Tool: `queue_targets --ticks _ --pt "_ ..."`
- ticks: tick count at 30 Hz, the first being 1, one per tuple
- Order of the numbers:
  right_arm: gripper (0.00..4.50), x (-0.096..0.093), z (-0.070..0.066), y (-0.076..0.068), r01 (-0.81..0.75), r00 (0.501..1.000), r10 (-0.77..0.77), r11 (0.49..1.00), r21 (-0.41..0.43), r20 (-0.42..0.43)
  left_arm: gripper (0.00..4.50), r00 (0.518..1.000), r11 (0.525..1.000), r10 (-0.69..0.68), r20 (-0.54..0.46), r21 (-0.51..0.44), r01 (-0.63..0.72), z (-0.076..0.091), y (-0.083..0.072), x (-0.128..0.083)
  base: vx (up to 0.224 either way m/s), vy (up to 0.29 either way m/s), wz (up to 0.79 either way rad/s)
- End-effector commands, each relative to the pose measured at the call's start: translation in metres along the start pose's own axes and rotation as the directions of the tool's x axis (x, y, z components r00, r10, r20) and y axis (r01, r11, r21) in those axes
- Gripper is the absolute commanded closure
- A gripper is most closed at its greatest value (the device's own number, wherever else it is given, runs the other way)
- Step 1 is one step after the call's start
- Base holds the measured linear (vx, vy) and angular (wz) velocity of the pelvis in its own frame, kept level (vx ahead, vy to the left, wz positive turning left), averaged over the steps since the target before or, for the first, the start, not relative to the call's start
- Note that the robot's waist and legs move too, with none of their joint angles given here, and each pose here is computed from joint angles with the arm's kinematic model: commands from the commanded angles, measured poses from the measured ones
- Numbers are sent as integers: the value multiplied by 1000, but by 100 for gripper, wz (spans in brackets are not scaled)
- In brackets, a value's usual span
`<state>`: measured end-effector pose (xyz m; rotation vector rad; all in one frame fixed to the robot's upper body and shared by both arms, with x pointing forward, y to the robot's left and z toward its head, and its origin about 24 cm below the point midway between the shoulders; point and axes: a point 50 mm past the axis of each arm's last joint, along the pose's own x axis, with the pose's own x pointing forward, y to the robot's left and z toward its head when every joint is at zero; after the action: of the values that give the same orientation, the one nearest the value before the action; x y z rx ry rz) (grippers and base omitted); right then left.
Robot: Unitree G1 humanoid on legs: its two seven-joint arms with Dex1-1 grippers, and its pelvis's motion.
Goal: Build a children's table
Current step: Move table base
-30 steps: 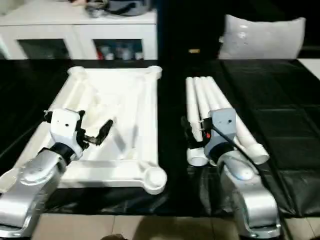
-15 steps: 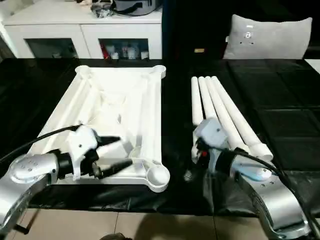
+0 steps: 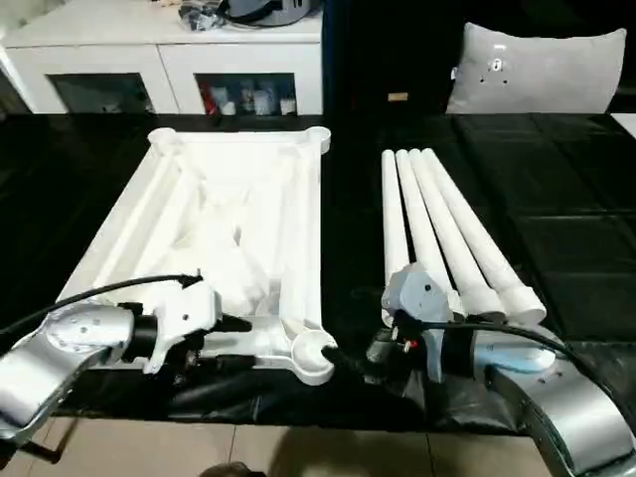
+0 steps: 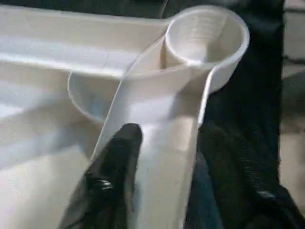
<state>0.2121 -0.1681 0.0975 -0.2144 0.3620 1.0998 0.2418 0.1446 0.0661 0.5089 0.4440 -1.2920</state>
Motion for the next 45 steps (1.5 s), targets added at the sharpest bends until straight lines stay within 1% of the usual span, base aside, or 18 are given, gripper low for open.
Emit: queue_targets --ticks 1,4,6,9,10,11,16,23,27,30,35,36,37,39,42,43,44,45 --pt "0 0 2 5 -36 999 36 999 -11 -2 253 1000 1000 -9 -24 18 10 -2 1 0 0 0 0" --pt "0 -1 1 7 -49 999 48 999 -12 -11 263 999 1000 -15 -37 24 16 -4 2 3 0 0 0" --pt "0 -2 2 7 -52 999 52 999 -13 -6 304 999 1000 -15 -44 27 16 -5 2 4 0 0 0" --pt "0 -2 3 7 -55 999 55 998 -14 -5 313 999 999 -17 -44 29 18 -6 3 6 0 0 0" --pt "0 -2 3 8 -56 998 56 998 -14 -7 335 999 999 -27 -30 21 28 -5 2 9 0 0 0" --pt "0 -3 2 8 -58 998 58 998 -14 -8 335 999 999 -33 -26 19 33 -5 1 10 0 0 0" --pt "0 -2 1 8 -63 998 63 998 -17 -14 379 999 999 -43 -27 11 44 -6 0 10 0 0 0" --pt "0 1 1 8 -73 997 72 997 -26 -10 427 999 1000 -4 -43 29 5 -9 5 16 0 0 0" --pt "0 1 1 7 -70 998 70 997 -26 -7 443 999 1000 14 -32 7 -14 -7 9 17 0 0 0" --pt "0 1 1 5 -60 998 60 998 -28 -4 443 1000 1000 28 -5 -4 -28 -5 12 19 0 0 0" --pt "0 4 5 -9 55 998 -54 998 -36 34 443 993 993 111 46 36 -113 2 29 29 0 0 0" --pt "0 4 5 -9 55 998 -54 998 -36 34 443 993 993 111 46 36 -113 2 29 29 0 0 0" --pt "0 6 7 -12 83 995 -81 996 -32 51 443 991 990 126 51 58 -129 4 35 33 0 0 0" --pt "0 10 8 -14 115 992 -113 993 -29 61 443 989 988 140 48 58 -143 4 40 36 0 0 0" --pt "0 16 8 -21 204 977 -203 979 -4 70 443 983 981 177 44 77 -180 3 49 37 0 0 0" --pt "0 19 9 -28 261 958 -267 963 71 107 443 983 979 181 45 83 -184 1 52 37 0 0 0" --pt "0 19 9 -28 261 958 -267 963 71 107 443 983 979 181 45 83 -184 1 52 37 0 0 0" --pt "0 23 14 -30 271 946 -290 953 136 147 443 982 978 182 45 97 -186 -1 54 36 0 0 0"
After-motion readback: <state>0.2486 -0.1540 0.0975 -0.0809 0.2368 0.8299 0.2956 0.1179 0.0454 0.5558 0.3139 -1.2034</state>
